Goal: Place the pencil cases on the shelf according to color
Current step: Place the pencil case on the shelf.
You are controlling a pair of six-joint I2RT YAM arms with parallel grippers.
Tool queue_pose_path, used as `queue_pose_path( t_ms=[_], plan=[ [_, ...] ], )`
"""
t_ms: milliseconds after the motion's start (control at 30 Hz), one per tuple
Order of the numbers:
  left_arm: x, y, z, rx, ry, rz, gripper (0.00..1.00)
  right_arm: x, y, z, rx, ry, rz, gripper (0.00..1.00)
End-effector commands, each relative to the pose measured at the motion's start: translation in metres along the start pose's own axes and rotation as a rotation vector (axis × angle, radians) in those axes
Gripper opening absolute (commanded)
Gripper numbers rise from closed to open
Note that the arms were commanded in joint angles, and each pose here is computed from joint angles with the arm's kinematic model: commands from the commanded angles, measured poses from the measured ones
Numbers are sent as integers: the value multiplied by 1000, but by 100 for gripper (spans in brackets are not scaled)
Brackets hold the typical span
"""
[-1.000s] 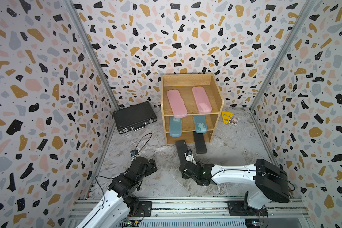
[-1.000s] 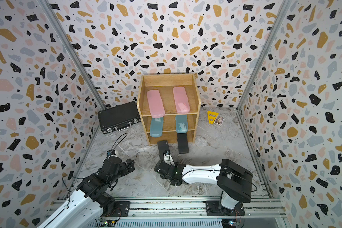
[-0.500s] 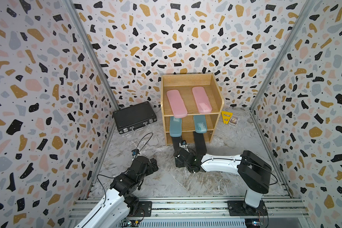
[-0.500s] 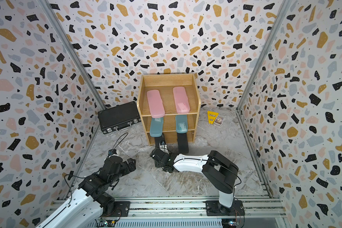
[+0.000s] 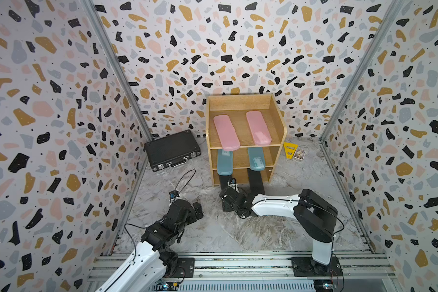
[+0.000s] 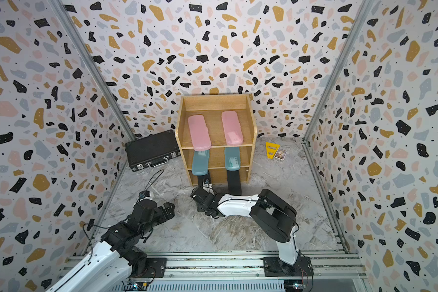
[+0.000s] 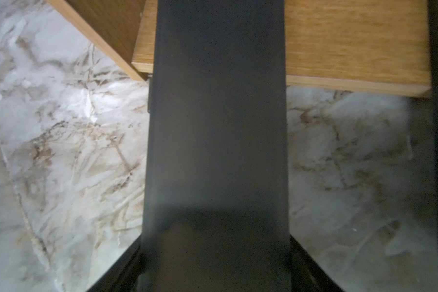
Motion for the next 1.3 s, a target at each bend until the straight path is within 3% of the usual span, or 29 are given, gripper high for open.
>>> queue_pose_path(
  t_ms=[0, 100, 367, 633, 833, 1267],
  plan=[
    [4, 0, -2, 2, -4, -12, 100, -3, 8, 16, 35, -36, 23, 31],
    [5, 1, -3, 1, -1, -14, 100, -3, 9, 20, 34, -39, 24, 37],
    [4, 0, -2, 6, 4, -17, 100, -8, 11, 22, 27, -34, 41, 70],
    [3, 1, -3, 0, 5, -19, 100, -17, 9, 22, 33, -30, 61, 86],
    [0, 1, -3, -1, 7, -16, 100, -32, 3, 21, 19, -30, 78, 90],
    [-6, 4, -2, 4, 0, -3, 100, -57, -16, 2, -3, -20, 35, 89]
  ],
)
Point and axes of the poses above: each gripper's point midway between its finger pads, its own x axis out along the fingers, its own y axis along the line the jaws close on, z = x × y, the point moved 9 cm from there along -x, back along the fingers, and after that the axes turned 3 degrees about x, right-handed, at the moved point
